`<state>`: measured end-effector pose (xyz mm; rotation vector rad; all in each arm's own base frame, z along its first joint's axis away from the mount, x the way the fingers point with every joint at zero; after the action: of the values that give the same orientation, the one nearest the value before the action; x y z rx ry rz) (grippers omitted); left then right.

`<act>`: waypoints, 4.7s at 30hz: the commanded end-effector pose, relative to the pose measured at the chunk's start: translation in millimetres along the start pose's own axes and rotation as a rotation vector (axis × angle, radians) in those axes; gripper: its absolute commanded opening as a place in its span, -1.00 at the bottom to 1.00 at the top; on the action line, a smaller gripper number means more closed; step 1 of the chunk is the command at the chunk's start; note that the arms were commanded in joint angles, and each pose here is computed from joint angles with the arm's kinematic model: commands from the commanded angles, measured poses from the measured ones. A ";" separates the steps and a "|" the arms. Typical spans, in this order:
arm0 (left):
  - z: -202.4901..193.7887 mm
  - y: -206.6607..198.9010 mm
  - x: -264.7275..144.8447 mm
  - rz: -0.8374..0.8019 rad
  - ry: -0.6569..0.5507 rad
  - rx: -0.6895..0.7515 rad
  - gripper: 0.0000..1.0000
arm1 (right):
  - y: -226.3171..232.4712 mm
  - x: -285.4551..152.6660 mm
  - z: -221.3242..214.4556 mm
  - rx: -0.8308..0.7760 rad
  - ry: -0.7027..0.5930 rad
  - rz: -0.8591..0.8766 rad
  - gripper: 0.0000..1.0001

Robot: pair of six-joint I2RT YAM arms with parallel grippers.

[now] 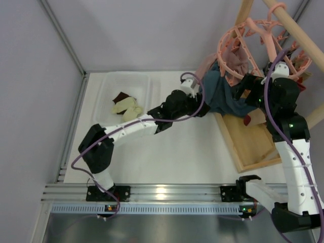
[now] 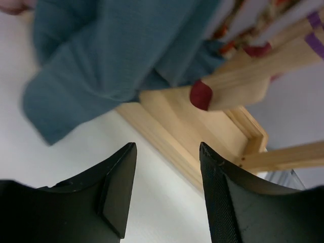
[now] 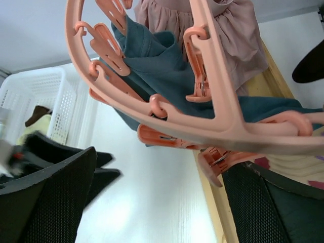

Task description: Remove the socks clipped to the hanger

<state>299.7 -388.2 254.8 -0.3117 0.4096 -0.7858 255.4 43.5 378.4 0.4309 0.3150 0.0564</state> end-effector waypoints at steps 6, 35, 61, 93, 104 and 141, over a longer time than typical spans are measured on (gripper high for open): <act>-39.9 -106.0 66.8 -0.459 -0.008 0.145 0.50 | 2.5 -32.0 9.7 0.017 -0.036 0.002 0.99; -93.2 -142.2 212.0 -0.132 -0.493 0.718 0.93 | 11.4 -64.6 23.7 -0.004 -0.091 0.046 0.99; -44.1 -160.8 43.0 -0.549 -0.313 0.458 -1.00 | 7.3 -107.3 27.6 -0.028 -0.105 0.006 0.99; 28.8 -39.6 -149.9 -0.804 -0.127 0.114 -0.96 | 19.6 -61.8 38.5 -0.039 -0.123 0.081 0.75; 20.4 -35.8 -149.2 -0.815 -0.091 0.103 -0.96 | 17.3 -47.7 43.4 -0.023 -0.204 0.080 0.19; 13.5 -32.9 -141.8 -0.818 -0.051 0.073 -0.99 | 6.5 -33.5 43.1 -0.018 -0.340 0.082 -0.08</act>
<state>198.5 -306.9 306.2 -0.4503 0.2448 -1.5493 230.0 31.7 420.8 0.4361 0.0185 0.0613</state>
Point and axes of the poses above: each gripper's point midway between its finger pads, its own x axis out along the fingers, its own y axis along the line the jaws close on, z = x × y, the point moved 5 cm from there along -x, back along the fingers, and after that the axes turned 8 degrees about x, right-handed, at the moved point
